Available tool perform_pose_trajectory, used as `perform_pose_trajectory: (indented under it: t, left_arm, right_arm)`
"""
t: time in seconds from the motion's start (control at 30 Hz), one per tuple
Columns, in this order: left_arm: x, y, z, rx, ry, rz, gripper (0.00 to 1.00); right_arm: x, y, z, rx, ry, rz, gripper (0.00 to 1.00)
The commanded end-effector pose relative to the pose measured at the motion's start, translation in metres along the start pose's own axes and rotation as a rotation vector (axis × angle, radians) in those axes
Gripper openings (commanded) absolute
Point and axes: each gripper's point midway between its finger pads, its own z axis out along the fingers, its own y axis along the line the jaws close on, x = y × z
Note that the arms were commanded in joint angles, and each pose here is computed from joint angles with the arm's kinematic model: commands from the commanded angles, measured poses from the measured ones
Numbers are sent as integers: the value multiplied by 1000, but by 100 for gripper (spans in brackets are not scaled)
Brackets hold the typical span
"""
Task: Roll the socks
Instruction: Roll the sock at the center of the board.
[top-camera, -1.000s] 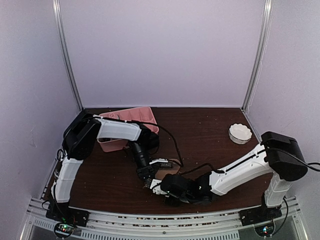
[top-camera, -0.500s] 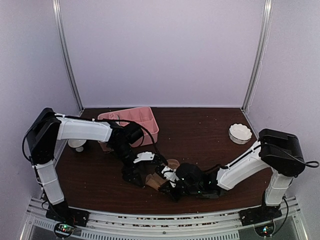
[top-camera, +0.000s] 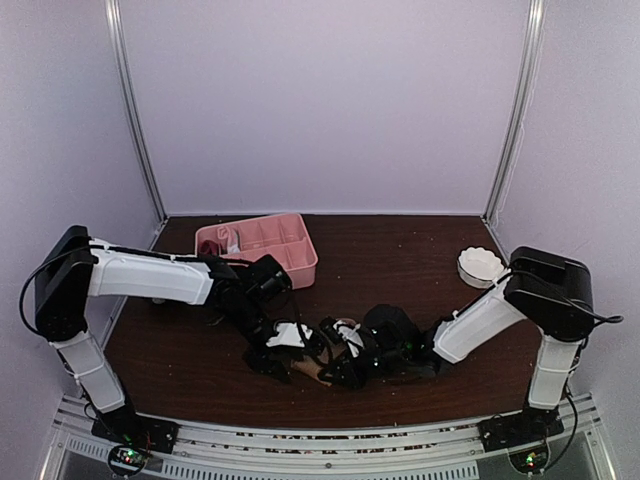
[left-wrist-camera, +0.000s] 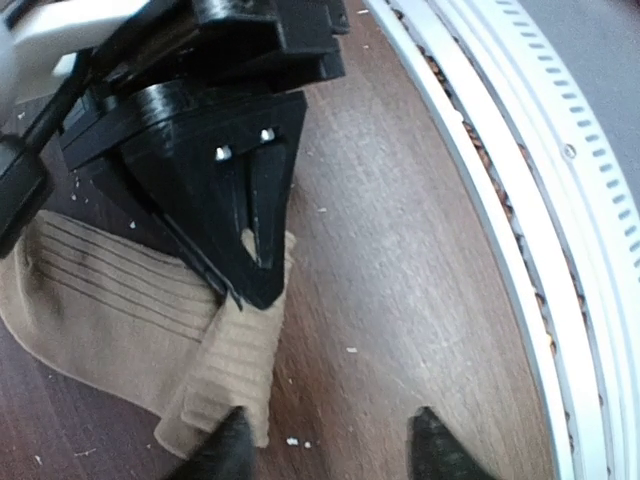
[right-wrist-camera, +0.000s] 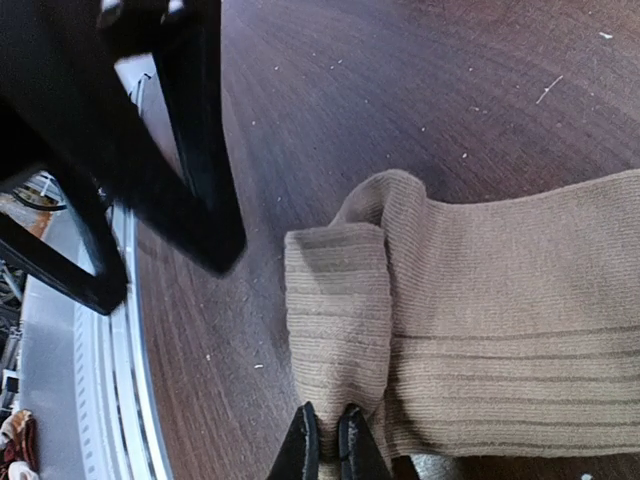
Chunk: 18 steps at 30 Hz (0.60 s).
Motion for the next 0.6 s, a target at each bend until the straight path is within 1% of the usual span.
perform_pose_trajectory:
  t: [0.0,0.03,0.17,0.43,0.5,0.57]
  left_arm:
    - [-9,29,8,-77,16,80,46]
    - [-9,33,10,-85,26,84,44]
    - [-9,42,17,-109,44,104,44]
    - [5,40,36,-87,102,120,43]
    - [12,41,42,-74,129,110,36]
    - [17,45,46,-77,153,88,26]
  right_arm:
    - [164,-66,-28,235,512,304,1]
    - [165,-65,-28,228,517,311,1]
    - [166,-64,-27,213,520,326,1]
    - [161,-64,-28,211,516,321,1]
    - [160,-64,-29,209,513,320,1]
    - [158,-63,-29,205,510,314,1]
